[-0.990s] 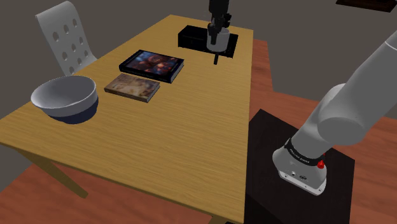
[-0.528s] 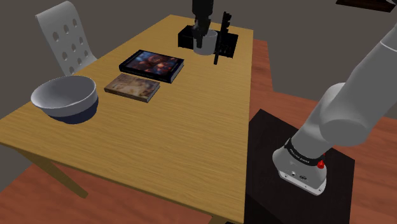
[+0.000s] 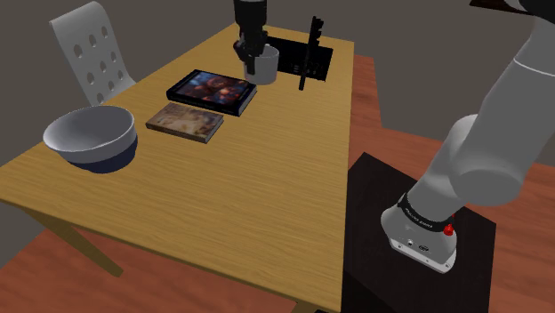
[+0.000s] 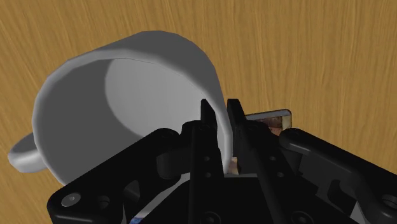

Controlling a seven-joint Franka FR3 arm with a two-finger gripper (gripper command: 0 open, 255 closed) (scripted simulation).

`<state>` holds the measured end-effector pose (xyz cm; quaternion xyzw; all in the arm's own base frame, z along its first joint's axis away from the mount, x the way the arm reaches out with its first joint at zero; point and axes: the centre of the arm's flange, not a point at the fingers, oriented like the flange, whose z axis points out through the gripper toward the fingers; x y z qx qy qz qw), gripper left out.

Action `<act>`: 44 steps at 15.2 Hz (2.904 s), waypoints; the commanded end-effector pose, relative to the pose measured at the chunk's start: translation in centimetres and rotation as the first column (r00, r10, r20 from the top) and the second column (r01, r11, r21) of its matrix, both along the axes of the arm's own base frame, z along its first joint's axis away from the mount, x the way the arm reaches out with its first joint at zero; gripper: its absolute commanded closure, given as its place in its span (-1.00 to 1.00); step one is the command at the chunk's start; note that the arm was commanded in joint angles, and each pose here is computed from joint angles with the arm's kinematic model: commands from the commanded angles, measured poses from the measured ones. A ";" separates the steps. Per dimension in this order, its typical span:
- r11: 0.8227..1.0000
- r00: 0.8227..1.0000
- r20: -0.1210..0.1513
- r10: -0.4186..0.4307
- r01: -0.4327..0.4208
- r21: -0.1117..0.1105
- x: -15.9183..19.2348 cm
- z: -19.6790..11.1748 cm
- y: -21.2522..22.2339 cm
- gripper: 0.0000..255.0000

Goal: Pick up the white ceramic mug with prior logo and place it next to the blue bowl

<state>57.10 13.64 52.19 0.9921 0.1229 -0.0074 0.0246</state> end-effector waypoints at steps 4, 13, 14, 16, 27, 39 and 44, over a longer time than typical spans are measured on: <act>1.000 1.000 0.000 -0.002 0.002 0.000 1.0 0.1 6.9 1.00; 1.000 1.000 0.000 -0.002 0.002 0.000 2.9 0.1 18.6 1.00; 1.000 1.000 0.000 -0.002 0.002 0.000 3.1 0.1 19.9 1.00; 1.000 1.000 0.000 -0.002 0.002 0.000 3.6 0.1 22.5 1.00; 1.000 1.000 0.000 -0.002 0.002 0.000 4.1 -4.6 25.9 1.00; 1.000 1.000 0.000 -0.002 0.002 0.000 4.1 -11.0 25.9 1.00; 1.000 1.000 0.000 -0.002 0.002 0.000 4.1 -13.6 25.9 1.00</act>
